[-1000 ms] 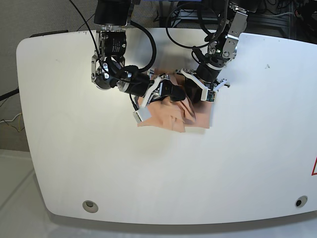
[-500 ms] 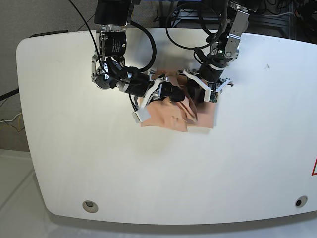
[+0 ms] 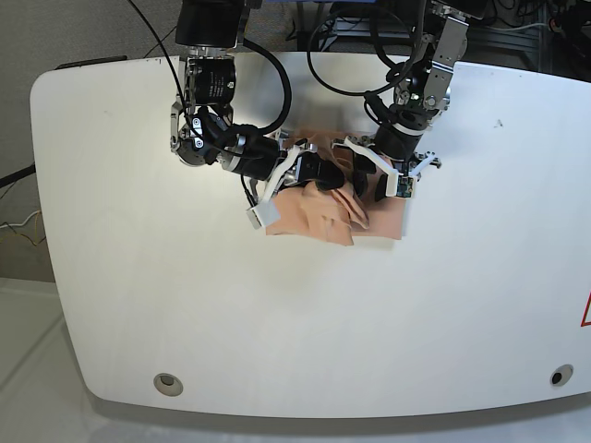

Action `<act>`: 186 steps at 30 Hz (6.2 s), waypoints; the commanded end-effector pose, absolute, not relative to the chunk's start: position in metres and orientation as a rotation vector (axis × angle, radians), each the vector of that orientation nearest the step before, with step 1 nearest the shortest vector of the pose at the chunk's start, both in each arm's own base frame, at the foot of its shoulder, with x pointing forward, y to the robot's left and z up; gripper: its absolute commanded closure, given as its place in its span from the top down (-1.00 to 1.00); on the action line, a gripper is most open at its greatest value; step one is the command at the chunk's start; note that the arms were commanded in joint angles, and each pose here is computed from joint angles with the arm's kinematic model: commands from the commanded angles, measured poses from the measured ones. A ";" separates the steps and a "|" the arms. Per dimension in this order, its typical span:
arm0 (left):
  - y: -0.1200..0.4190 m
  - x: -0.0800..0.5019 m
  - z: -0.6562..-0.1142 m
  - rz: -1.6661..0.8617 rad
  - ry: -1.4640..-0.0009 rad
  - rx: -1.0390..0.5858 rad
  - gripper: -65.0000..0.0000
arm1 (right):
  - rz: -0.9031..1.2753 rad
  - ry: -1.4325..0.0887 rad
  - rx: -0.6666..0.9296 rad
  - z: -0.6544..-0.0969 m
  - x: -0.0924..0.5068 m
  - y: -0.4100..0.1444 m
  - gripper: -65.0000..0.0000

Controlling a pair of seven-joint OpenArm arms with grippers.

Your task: Fold the T-shirt properly

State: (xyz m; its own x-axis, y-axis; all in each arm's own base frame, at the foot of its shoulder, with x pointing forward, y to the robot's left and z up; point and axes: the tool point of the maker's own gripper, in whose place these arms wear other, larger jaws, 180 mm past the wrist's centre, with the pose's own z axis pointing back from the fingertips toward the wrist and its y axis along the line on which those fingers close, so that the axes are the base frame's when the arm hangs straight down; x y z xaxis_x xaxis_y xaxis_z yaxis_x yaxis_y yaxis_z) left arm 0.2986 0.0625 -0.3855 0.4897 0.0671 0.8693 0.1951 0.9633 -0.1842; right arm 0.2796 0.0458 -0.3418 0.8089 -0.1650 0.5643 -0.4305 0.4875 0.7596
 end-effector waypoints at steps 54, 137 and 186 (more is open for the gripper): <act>0.224 0.327 -0.304 0.117 -1.307 0.053 -0.33 | 0.432 -0.651 1.163 -0.300 0.275 0.110 0.14; 0.206 0.314 -0.322 0.080 -1.252 0.019 -0.33 | 0.551 -0.729 0.668 -0.343 0.305 0.029 -0.87; 0.208 0.305 -0.329 0.078 -1.231 0.026 -0.33 | 0.660 -0.684 0.785 -0.356 0.278 0.125 -0.86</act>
State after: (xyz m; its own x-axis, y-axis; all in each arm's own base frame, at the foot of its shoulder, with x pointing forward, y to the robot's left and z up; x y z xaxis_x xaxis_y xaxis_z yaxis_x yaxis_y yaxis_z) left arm 0.2999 0.2056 -0.3427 0.3758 0.0609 0.9247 -0.0782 0.9964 -0.0338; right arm 0.2674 0.1108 -0.3795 0.6559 0.2891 0.6973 -0.7009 0.5762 0.4204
